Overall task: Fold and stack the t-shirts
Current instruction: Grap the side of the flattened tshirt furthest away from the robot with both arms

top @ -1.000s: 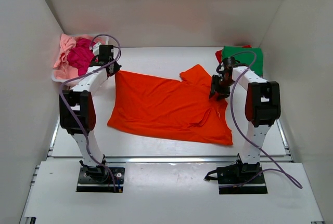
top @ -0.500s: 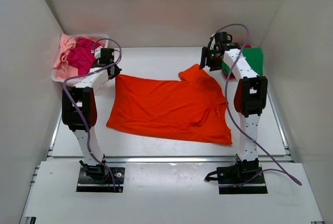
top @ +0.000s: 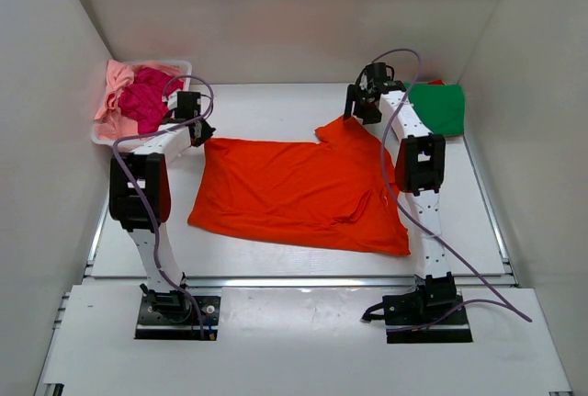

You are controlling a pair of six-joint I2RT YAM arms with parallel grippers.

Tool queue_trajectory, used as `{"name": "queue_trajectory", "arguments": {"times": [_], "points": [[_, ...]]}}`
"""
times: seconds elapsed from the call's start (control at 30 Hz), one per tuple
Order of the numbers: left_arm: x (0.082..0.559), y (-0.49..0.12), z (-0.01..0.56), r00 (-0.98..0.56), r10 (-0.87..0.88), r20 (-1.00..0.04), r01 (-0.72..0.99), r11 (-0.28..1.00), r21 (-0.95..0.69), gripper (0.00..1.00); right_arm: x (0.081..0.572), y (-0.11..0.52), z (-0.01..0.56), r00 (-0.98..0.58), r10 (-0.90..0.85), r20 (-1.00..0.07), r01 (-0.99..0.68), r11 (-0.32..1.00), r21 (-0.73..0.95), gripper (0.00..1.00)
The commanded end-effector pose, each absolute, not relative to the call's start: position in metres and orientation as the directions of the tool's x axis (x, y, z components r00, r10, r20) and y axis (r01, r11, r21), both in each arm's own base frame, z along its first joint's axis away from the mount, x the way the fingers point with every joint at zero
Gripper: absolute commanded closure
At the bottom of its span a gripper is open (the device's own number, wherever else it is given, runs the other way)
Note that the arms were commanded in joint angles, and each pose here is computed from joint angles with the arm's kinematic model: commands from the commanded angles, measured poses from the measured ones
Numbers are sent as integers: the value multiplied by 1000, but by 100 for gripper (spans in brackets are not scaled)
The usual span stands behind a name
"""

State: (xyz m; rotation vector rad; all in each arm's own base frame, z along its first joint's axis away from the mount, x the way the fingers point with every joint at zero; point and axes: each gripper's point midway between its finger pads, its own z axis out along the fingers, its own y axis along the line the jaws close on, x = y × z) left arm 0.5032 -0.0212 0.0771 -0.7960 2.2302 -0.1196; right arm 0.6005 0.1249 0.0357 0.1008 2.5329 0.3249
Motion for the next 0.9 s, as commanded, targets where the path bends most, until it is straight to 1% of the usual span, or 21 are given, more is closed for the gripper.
{"name": "queue_trajectory", "arguments": {"times": [0.0,0.13,0.2,0.33,0.37,0.43,0.47,0.53,0.57,0.6,0.63,0.67,0.7,0.73,0.8,0.87], "points": [[509,-26,115,-464,-603,-649,-470,789,-396,100,616,133,42,-798,151,-583,-9,965,263,34],[507,-29,118,-460,-612,-644,-464,784,-413,100,617,142,30,-807,175,-564,-13,950,313,34],[504,-29,110,-470,-616,-632,-472,781,-409,100,615,145,26,-814,175,-553,-22,943,331,36],[502,-28,111,-464,-619,-633,-472,778,-415,100,611,153,21,-829,161,-536,-42,937,346,48],[503,-29,115,-460,-627,-629,-469,773,-428,100,611,152,20,-831,159,-532,-46,935,351,49],[502,-29,114,-460,-625,-631,-470,774,-424,100,607,158,18,-840,157,-520,-48,932,358,59],[502,-28,115,-459,-626,-630,-469,773,-427,100,609,154,19,-837,158,-524,-54,929,366,60],[501,-27,114,-457,-628,-630,-475,771,-424,100,606,155,15,-846,150,-513,-60,927,370,78],[499,-30,111,-469,-621,-628,-471,777,-417,100,609,151,19,-838,154,-523,-62,926,372,81],[499,-26,113,-461,-624,-632,-473,775,-420,100,607,153,17,-844,143,-517,-78,921,381,87],[497,-25,109,-467,-628,-623,-479,772,-419,100,611,147,21,-834,134,-536,-94,921,377,98],[497,-22,112,-460,-630,-626,-480,769,-422,100,610,150,19,-836,128,-534,-106,917,386,100],[495,-22,108,-467,-629,-621,-480,770,-419,100,617,142,32,-817,136,-560,-119,911,394,100],[497,-14,111,-449,-635,-628,-488,764,-423,100,619,142,34,-812,137,-567,-136,901,412,100],[495,-15,109,-460,-628,-628,-480,771,-420,100,623,140,53,-792,149,-592,-169,879,447,100],[498,-9,111,-449,-630,-634,-478,769,-425,100,624,141,67,-774,127,-620,-215,868,447,100]]}}
